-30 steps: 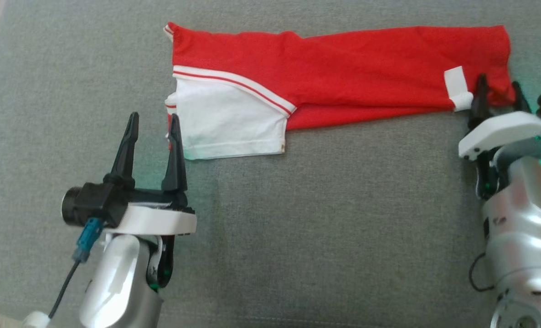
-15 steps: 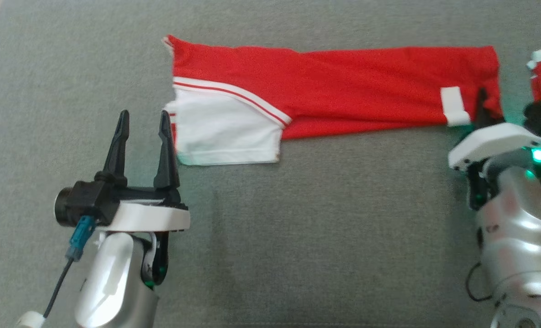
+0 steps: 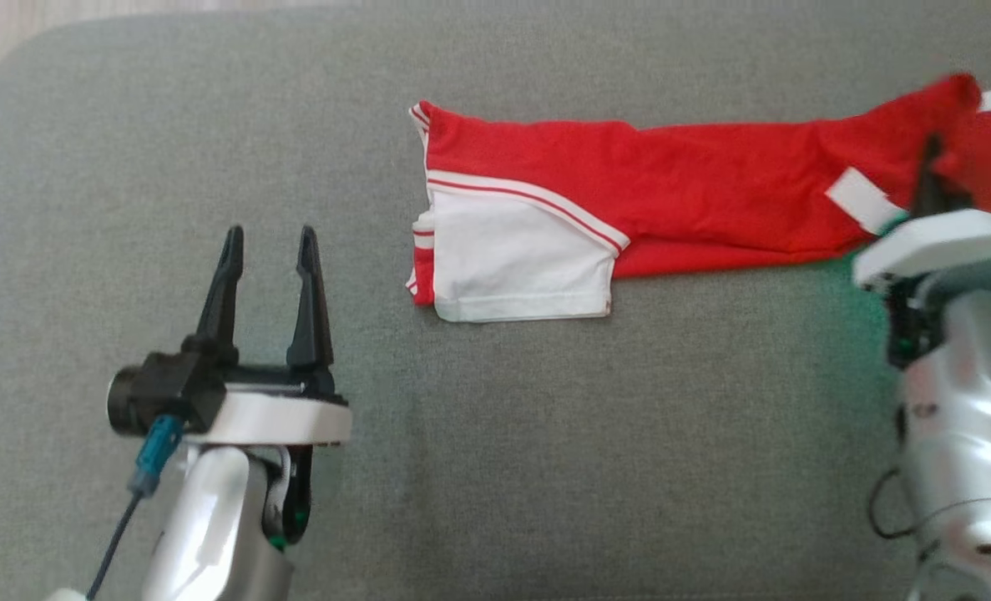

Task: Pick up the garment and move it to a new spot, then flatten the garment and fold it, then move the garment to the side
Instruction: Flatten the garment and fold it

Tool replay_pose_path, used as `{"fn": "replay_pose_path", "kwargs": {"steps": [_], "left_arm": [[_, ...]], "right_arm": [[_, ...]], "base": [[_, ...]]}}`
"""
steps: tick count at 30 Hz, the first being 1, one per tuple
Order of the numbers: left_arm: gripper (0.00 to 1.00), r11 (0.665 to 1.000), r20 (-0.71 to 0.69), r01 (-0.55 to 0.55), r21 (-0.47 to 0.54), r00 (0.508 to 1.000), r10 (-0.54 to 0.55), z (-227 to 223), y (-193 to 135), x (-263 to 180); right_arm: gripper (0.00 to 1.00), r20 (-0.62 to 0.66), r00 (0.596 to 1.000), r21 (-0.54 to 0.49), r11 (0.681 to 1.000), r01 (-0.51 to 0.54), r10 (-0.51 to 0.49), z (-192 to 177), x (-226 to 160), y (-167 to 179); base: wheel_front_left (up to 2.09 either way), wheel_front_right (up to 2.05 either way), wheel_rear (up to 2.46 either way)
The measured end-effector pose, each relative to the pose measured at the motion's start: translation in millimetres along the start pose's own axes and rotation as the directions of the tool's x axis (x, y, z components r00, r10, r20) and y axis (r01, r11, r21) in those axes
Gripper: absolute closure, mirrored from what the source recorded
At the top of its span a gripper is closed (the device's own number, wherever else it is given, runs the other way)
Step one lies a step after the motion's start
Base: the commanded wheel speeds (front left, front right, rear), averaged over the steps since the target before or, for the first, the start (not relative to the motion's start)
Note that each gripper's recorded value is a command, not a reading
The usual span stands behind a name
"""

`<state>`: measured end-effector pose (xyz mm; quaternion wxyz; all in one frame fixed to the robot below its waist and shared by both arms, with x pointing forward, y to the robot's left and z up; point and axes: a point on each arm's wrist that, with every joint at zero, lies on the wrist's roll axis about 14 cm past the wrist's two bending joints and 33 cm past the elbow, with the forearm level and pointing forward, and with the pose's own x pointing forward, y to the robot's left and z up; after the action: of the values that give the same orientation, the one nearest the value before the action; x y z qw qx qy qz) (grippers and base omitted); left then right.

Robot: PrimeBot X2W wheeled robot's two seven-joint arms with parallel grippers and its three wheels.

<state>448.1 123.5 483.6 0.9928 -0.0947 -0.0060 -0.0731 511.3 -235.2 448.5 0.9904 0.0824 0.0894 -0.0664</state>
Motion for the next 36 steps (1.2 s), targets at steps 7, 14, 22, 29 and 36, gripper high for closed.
{"fn": "replay_pose_path", "kwargs": {"steps": [7, 14, 22, 29, 36], "left_arm": [[0.00, 1.000, 0.026, -0.021, 0.006, 0.999, 0.021, 13, 5, -15], [0.00, 0.997, 0.039, -0.077, -0.004, 0.996, 0.077, 20, 21, -36], [0.00, 0.989, 0.053, -0.148, -0.012, 0.987, 0.149, 27, 41, -55], [0.00, 0.981, 0.037, -0.195, -0.026, 0.980, 0.196, 23, 54, -67], [0.00, 0.973, 0.011, -0.229, -0.028, 0.973, 0.229, 16, 63, -74]], "right_arm": [[1.00, 0.098, 0.976, -0.016, 0.981, -0.193, 0.193, 36, -4, 72], [1.00, 0.100, 0.901, 0.049, 0.902, -0.429, 0.423, 33, -28, 158], [1.00, 0.023, 0.800, 0.014, 0.800, -0.599, 0.599, 7, -48, 228], [1.00, -0.079, 0.738, 0.014, 0.741, -0.671, 0.670, -29, -58, 260], [1.00, -0.152, 0.691, 0.012, 0.701, -0.714, 0.707, -52, -53, 286]], "base": [[0.00, 0.00, 0.00], [0.00, 0.00, 0.00], [0.00, 0.00, 0.00], [0.00, 0.00, 0.00], [0.00, 0.00, 0.00]]}}
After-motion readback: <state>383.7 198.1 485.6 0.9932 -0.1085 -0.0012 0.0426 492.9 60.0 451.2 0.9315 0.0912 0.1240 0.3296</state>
